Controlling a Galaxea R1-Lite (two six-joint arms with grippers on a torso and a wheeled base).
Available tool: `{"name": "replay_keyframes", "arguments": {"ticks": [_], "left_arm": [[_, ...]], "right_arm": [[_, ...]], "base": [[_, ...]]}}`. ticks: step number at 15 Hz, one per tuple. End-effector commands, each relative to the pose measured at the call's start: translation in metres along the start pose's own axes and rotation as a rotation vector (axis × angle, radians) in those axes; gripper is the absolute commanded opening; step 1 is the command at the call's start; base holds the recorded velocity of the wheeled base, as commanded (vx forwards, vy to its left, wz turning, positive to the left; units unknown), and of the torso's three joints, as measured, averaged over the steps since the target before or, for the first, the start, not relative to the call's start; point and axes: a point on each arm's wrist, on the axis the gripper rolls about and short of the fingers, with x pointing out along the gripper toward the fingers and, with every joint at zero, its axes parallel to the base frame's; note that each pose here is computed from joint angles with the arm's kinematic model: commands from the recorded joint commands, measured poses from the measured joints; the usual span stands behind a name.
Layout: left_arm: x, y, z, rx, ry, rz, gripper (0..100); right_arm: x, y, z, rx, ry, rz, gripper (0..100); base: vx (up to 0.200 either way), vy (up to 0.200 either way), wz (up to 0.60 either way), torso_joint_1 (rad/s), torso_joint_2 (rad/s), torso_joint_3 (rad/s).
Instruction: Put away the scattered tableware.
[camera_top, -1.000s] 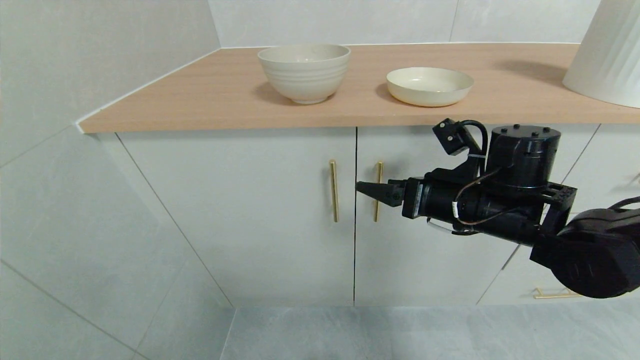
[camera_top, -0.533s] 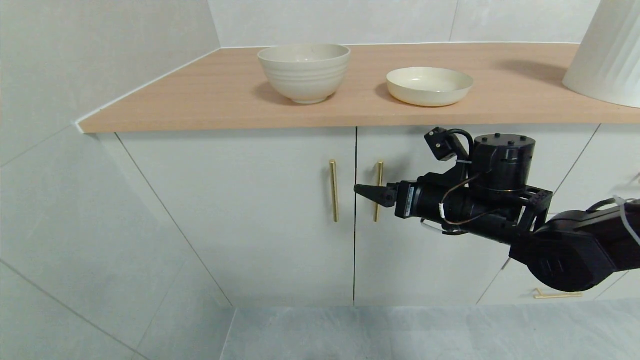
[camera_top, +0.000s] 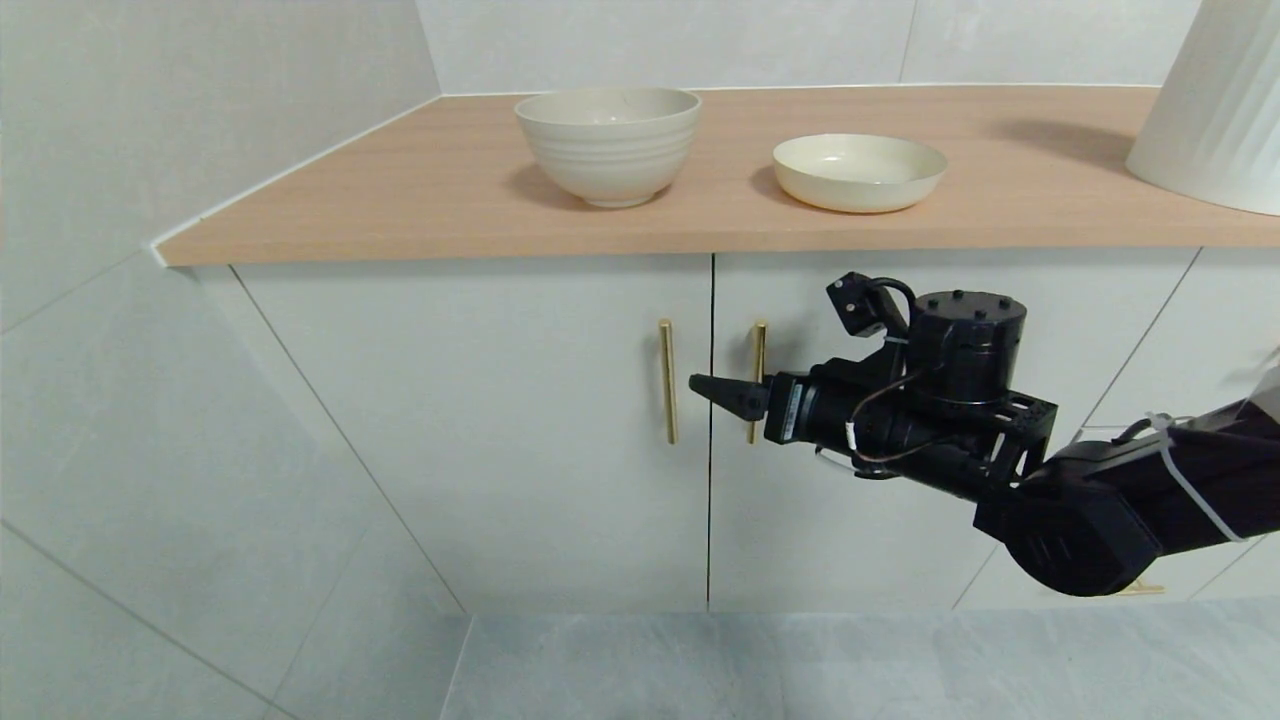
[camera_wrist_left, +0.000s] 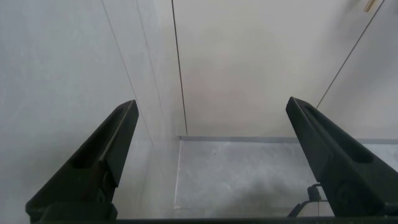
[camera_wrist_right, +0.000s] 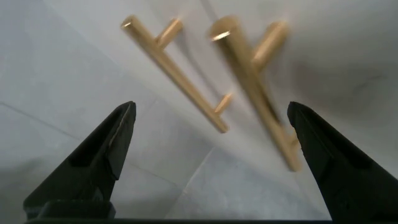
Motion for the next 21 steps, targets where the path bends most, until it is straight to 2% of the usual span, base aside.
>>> {"name": "replay_keyframes", "arguments": {"ticks": [1,11,14,16,21], "left_arm": [[0.000,0.000,0.000,0.000,0.000,0.001,100],[0.000,0.000,0.000,0.000,-0.001,-0.001,100],[0.000,0.000,0.000,0.000,0.000,0.001,100],[0.000,0.000,0.000,0.000,0.000,0.001,100],[0.000,0.000,0.000,0.000,0.000,0.001,100]], "right_arm": [[0.002,0.005,-0.003,0.010,0.007,0.016,100],[-0.003,0.020,-0.010,0.010,0.028,0.049,100],[-0.016,0.031,-0.009,0.009,0.035,0.068,100],[-0.039,0.039,-0.017,0.016,0.073,0.080,100],[-0.059,0.041,-0.026,0.022,0.097,0.082,100]], "base": [[0.000,0.000,0.00,0.000,0.00,0.000],[0.000,0.000,0.00,0.000,0.00,0.000],[0.000,0.000,0.00,0.000,0.00,0.000],[0.000,0.000,0.00,0.000,0.00,0.000],[0.000,0.000,0.00,0.000,0.00,0.000]]}}
